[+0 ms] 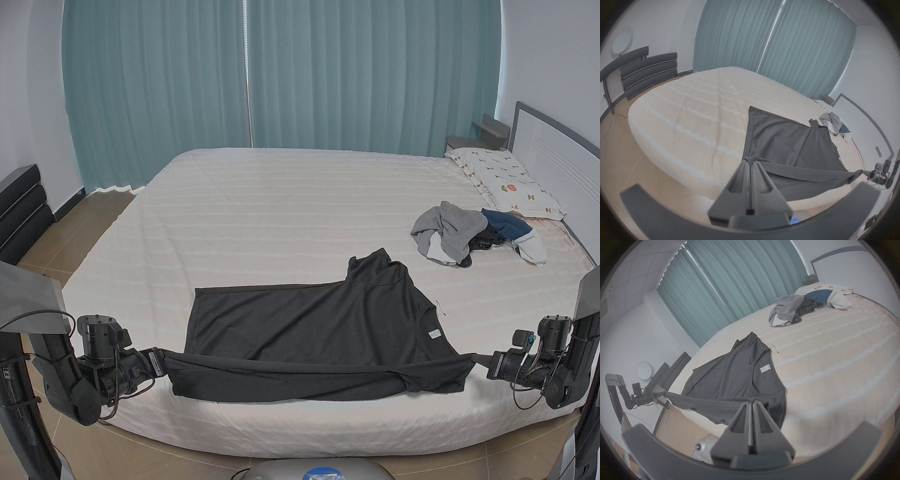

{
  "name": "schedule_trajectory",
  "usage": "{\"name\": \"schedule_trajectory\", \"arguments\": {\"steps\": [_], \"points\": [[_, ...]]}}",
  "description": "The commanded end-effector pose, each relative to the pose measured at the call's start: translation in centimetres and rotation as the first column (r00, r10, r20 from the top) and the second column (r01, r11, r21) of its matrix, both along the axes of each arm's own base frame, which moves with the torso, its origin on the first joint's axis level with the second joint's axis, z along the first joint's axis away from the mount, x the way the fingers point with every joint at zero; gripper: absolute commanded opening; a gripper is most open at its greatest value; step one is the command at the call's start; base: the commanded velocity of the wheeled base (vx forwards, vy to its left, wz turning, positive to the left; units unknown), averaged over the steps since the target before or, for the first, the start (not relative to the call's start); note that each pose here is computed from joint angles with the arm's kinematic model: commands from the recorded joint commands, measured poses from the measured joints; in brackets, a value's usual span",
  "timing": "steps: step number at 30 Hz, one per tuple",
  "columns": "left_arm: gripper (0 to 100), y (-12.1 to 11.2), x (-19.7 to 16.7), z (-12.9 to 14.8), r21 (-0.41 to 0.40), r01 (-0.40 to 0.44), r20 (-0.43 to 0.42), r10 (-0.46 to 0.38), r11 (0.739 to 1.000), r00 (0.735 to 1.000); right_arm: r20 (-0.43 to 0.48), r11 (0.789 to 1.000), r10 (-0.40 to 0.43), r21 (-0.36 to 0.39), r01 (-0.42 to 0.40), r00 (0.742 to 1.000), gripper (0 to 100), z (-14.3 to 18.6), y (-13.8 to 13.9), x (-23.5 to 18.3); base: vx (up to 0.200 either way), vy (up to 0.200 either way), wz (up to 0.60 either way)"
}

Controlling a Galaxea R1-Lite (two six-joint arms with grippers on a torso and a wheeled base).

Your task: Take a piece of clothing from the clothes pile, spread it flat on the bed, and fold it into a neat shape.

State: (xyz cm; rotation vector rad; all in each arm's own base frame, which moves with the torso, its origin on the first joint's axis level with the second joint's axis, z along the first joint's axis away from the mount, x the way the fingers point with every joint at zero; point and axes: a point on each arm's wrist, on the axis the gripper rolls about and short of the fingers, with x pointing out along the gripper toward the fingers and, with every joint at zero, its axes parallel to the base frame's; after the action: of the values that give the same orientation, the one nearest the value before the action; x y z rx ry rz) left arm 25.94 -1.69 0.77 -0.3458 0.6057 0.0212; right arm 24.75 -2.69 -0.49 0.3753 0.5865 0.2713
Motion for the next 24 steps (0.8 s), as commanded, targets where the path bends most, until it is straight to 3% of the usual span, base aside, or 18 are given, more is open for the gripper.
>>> {"name": "schedule_trajectory", "arguments": {"steps": [1,6,13,24], "points": [[0,-0.5,1.6,-1.3,-0.015,0.001,-0.011,-0.001,1.000,1.000,0.001,1.000,0.029,-0.002,-0.029,1.000,0,-1.5,0.6,2.1,0.000,0.000,0.00],[0,-0.5,2.2,-2.0,-0.012,-0.004,-0.016,0.004,1.000,1.000,0.031,1.000,0.024,-0.018,-0.024,0.999,0,-2.1,1.2,4.0,0.000,0.000,0.00],[0,-0.4,3.1,-1.6,-0.011,-0.080,0.020,0.080,0.997,0.997,0.077,0.999,-0.038,0.033,0.036,0.996,0,-1.1,1.3,5.6,0.000,0.000,0.00],[0,-0.4,2.4,-1.3,-0.010,-0.073,0.016,0.073,0.997,0.997,0.066,0.996,-0.059,0.064,0.055,0.996,0,-0.8,0.9,5.2,0.000,0.000,0.00]]}}
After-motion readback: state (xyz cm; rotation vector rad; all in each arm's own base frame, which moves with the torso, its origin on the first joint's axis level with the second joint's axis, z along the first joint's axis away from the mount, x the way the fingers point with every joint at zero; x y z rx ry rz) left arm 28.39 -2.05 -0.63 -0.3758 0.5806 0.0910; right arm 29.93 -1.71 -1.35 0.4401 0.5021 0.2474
